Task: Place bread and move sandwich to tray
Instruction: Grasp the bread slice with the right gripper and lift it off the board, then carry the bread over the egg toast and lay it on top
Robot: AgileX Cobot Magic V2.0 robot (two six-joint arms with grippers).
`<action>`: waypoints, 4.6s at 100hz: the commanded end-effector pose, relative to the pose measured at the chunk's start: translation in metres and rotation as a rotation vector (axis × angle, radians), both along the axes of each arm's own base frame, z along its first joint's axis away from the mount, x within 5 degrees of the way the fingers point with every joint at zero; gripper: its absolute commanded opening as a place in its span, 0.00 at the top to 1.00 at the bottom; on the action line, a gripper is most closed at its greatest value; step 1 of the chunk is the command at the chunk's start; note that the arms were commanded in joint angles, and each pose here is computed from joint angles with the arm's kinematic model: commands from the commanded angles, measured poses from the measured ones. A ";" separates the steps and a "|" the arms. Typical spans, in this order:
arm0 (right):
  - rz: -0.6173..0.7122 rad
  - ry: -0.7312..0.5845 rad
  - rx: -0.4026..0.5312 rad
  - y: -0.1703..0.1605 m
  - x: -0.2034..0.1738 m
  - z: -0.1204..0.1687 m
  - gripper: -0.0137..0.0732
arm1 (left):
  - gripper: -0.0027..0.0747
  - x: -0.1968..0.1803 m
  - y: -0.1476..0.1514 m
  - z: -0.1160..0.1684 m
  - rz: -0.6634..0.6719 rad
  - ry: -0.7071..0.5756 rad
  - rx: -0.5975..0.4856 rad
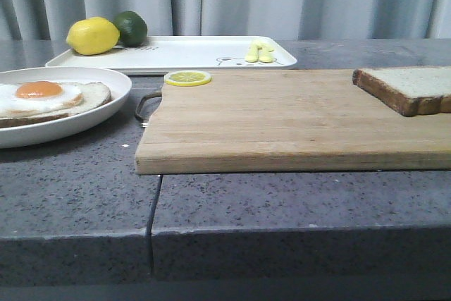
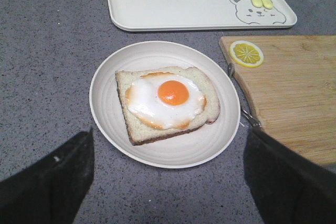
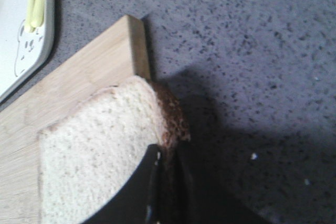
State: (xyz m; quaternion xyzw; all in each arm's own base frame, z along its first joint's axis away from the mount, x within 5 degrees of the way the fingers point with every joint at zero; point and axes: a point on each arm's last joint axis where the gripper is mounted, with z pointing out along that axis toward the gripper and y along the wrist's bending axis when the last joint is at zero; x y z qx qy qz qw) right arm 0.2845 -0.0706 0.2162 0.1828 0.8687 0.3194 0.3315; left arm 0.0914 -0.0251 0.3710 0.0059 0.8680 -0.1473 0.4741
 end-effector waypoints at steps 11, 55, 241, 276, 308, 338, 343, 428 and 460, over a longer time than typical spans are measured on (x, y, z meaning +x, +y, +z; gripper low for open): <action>-0.005 -0.151 0.024 0.007 -0.008 0.047 0.90 | 0.26 0.003 0.000 0.015 0.011 -0.085 -0.033; 0.033 -0.360 0.156 0.034 -0.040 0.111 0.97 | 0.26 0.003 0.000 0.015 0.011 -0.085 -0.033; 0.234 -0.148 0.296 0.358 -0.003 0.094 0.97 | 0.26 0.003 0.000 0.015 0.011 -0.085 -0.033; 0.226 -0.108 0.261 0.378 0.002 0.072 0.97 | 0.26 0.003 0.000 0.015 0.011 -0.085 -0.033; 0.228 -0.079 0.238 0.383 0.005 0.056 0.96 | 0.26 0.003 0.000 0.015 0.011 -0.085 -0.033; 0.216 -0.081 0.230 0.382 0.006 0.056 0.70 | 0.26 0.003 0.000 0.015 0.011 -0.085 -0.033; 0.212 -0.081 0.228 0.382 0.006 0.056 0.62 | 0.26 0.003 0.000 0.015 0.011 -0.085 -0.033; 0.221 -0.399 0.113 0.335 0.003 0.132 0.39 | 0.26 0.003 0.000 0.015 0.011 -0.085 -0.033; 0.413 -0.738 -0.187 0.277 -0.010 0.187 0.39 | 0.26 0.003 0.000 0.015 0.011 -0.085 -0.033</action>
